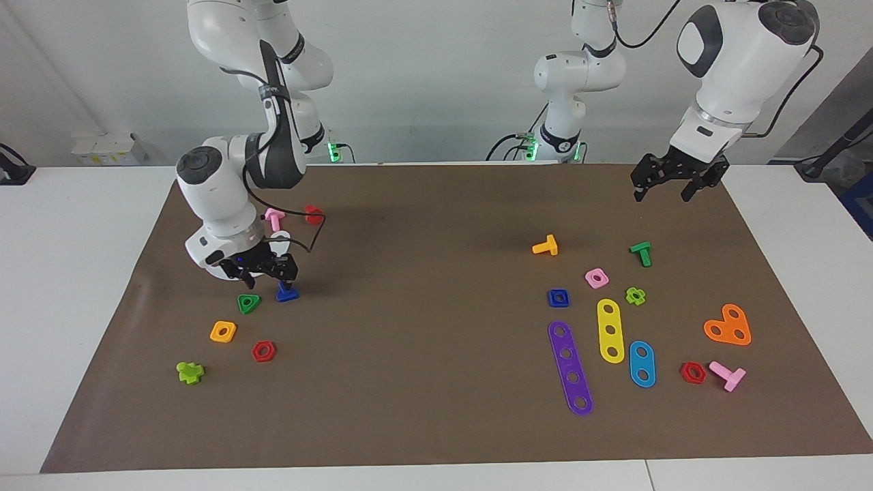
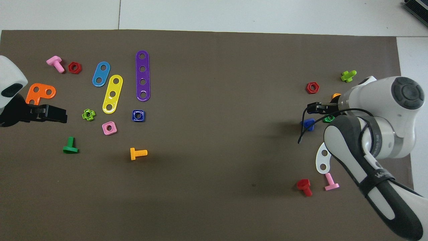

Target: Unscrew and place screws in storage area

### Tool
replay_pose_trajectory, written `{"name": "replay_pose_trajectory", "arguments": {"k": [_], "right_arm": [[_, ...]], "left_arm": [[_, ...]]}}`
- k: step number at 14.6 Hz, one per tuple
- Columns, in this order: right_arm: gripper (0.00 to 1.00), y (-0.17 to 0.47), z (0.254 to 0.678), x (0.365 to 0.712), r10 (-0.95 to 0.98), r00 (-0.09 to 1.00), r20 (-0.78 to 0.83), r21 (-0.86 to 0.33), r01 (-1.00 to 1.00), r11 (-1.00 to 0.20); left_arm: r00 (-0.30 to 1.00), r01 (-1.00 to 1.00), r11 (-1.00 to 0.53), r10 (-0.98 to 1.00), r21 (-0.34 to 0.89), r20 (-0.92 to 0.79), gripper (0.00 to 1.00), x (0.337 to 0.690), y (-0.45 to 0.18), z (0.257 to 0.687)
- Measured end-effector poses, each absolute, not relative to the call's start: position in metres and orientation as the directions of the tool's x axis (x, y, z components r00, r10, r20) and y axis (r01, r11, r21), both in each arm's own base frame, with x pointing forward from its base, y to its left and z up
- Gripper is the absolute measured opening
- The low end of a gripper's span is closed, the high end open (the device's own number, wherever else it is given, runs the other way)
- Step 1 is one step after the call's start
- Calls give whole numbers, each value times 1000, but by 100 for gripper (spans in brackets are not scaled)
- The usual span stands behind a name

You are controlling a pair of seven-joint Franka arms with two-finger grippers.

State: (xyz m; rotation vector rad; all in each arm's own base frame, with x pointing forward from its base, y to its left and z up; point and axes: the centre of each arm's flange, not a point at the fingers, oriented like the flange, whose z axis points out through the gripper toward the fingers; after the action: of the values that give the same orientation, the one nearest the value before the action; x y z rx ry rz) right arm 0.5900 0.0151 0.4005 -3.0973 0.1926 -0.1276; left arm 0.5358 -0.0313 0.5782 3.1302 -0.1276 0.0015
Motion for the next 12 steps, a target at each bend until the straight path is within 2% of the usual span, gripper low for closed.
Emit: {"name": "replay_pose_trajectory", "arguments": {"k": [4, 12], "right_arm": [[100, -8, 491, 590, -188, 976, 110, -56, -183, -982], [100, -32, 633, 545, -226, 974, 1, -47, -226, -973]], "left_arm": [[996, -82, -997, -81, 8, 34, 100, 538, -31, 593], [997, -80, -997, -80, 10, 20, 100, 547, -30, 593]]}}
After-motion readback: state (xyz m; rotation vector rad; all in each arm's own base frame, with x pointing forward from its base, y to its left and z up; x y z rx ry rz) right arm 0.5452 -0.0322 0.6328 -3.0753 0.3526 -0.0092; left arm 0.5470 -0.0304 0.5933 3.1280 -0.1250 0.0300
